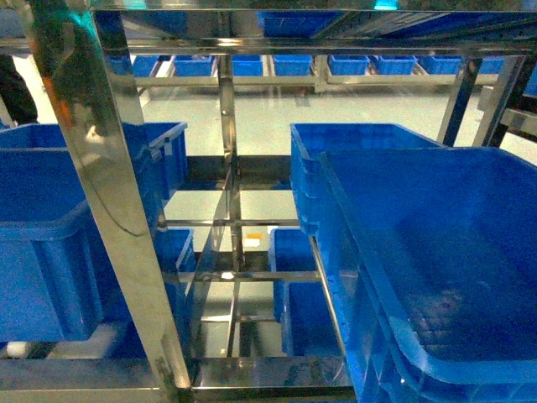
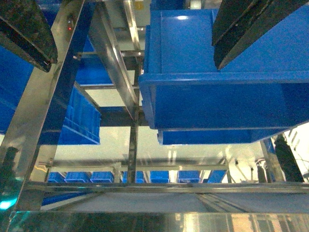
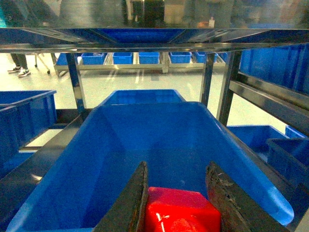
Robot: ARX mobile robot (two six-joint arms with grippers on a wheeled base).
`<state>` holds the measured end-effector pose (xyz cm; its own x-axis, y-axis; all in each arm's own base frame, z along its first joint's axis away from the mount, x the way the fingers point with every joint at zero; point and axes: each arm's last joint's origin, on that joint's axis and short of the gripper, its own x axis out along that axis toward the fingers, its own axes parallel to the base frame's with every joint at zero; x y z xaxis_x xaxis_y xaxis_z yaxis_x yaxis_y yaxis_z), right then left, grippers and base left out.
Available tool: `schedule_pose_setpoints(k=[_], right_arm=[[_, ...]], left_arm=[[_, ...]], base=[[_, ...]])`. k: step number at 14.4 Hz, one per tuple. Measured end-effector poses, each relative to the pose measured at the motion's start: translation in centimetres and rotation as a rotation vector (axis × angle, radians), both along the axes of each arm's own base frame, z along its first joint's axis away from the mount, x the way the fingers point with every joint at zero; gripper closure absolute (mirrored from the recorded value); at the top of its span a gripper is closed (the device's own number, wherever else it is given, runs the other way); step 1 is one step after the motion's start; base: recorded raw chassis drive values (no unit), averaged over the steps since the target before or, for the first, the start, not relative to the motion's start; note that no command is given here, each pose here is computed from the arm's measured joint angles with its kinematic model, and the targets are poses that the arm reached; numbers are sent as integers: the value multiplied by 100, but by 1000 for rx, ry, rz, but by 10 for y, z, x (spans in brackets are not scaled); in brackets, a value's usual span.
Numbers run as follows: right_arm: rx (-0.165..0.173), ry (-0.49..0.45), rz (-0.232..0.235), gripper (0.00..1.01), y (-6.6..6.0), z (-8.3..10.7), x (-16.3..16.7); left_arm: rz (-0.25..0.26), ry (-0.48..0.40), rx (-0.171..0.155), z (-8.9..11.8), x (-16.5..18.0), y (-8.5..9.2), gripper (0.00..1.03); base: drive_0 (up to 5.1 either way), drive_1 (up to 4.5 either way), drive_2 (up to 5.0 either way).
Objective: Pick red block from blue box to shelf
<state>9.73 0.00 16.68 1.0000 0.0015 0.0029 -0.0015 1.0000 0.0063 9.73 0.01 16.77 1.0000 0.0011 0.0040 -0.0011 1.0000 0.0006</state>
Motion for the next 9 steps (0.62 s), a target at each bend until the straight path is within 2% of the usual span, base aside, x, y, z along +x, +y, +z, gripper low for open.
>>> schedule_pose_setpoints(k=[9], right_arm=[[0, 0, -1, 72, 0, 0, 0]], left_arm=[[0, 2, 0, 0, 0, 0, 5]], base=[[0, 0, 0]])
